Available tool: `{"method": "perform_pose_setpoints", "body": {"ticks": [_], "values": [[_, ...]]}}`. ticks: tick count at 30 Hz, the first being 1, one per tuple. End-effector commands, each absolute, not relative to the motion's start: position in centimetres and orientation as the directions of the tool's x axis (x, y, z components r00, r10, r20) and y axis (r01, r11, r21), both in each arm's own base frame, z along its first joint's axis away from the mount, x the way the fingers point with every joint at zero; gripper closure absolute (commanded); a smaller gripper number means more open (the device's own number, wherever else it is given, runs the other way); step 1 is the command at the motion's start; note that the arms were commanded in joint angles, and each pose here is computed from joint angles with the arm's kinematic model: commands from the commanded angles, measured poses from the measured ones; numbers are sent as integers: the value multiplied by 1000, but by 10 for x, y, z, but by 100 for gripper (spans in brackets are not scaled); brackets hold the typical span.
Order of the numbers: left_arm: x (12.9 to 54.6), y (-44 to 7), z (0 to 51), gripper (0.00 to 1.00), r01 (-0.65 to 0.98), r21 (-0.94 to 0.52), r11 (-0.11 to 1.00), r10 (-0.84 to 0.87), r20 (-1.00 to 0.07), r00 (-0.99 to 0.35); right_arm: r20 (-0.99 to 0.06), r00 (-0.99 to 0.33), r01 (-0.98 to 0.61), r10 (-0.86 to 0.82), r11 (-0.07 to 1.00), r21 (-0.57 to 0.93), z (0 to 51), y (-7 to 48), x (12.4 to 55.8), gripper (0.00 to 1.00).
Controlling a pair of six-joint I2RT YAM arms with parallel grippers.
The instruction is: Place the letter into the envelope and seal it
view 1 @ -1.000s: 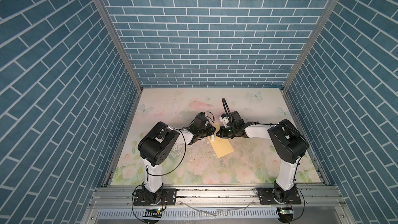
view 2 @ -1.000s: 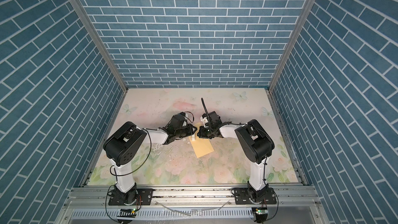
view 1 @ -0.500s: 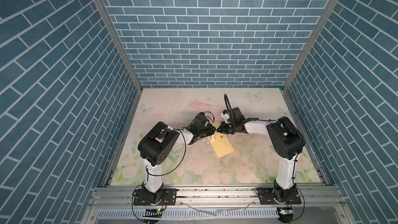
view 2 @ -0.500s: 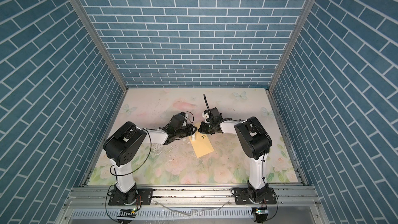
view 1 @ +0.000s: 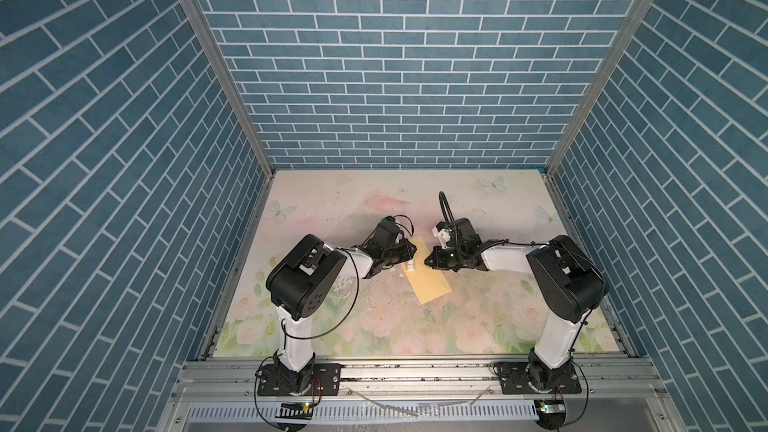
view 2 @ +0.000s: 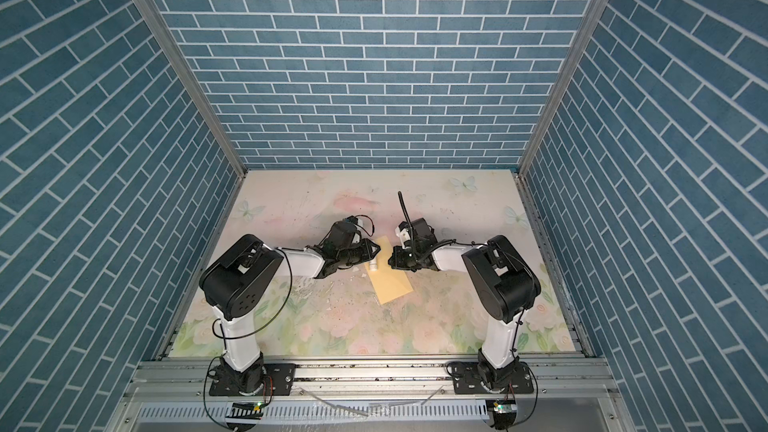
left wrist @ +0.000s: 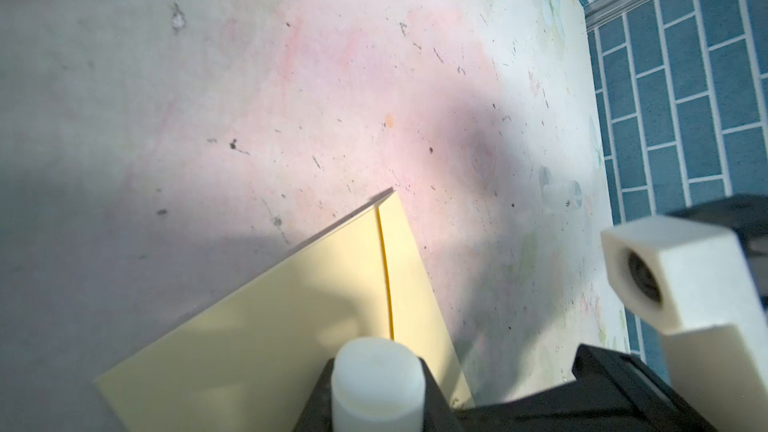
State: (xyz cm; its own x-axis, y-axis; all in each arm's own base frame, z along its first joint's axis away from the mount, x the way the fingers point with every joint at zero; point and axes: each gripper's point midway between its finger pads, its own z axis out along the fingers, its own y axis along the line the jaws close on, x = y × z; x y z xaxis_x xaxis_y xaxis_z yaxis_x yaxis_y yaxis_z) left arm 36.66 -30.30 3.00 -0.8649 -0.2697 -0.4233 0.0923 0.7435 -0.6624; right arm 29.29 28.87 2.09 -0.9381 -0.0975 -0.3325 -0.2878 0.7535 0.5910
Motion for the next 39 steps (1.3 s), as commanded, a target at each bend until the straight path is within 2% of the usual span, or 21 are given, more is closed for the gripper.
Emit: {"method": "perform_pose_setpoints", "body": {"ticks": [1,5,10,15,18,22,25,26,27,32,39], "values": [[351,-281,-9,100,16,-580,814,-242,-364,-899,-165,-977,-202,-138,853,482,-24,249,239,100],[351,-281,-9,100,14,-581,814,-242,-362,-900,-163,-978,-195,-133,863,466,-27,240,226,100],[352,-282,-3,100,22,-588,809,-245,-369,-897,-193,-972,-209,-134,865,456,-23,245,238,100],[357,-285,24,100,58,-613,788,-251,-406,-878,-304,-944,-271,-132,834,481,13,263,265,100],[361,-288,54,100,101,-635,766,-255,-444,-859,-438,-891,-339,-117,813,473,53,269,283,91],[362,-291,102,100,167,-666,727,-269,-501,-823,-636,-771,-432,-46,770,469,120,270,299,71],[361,-292,140,100,220,-692,688,-289,-540,-790,-740,-672,-500,24,723,477,165,269,298,68],[360,-291,153,100,235,-698,677,-297,-551,-779,-763,-645,-518,44,708,479,177,269,297,58],[358,-290,165,100,250,-702,667,-305,-563,-769,-780,-622,-537,65,689,486,188,268,294,51],[352,-286,215,100,306,-738,602,-366,-595,-716,-806,-566,-612,173,567,551,227,273,279,36],[345,-274,248,100,309,-783,540,-466,-584,-665,-745,-599,-668,294,330,668,255,293,263,25]]}}
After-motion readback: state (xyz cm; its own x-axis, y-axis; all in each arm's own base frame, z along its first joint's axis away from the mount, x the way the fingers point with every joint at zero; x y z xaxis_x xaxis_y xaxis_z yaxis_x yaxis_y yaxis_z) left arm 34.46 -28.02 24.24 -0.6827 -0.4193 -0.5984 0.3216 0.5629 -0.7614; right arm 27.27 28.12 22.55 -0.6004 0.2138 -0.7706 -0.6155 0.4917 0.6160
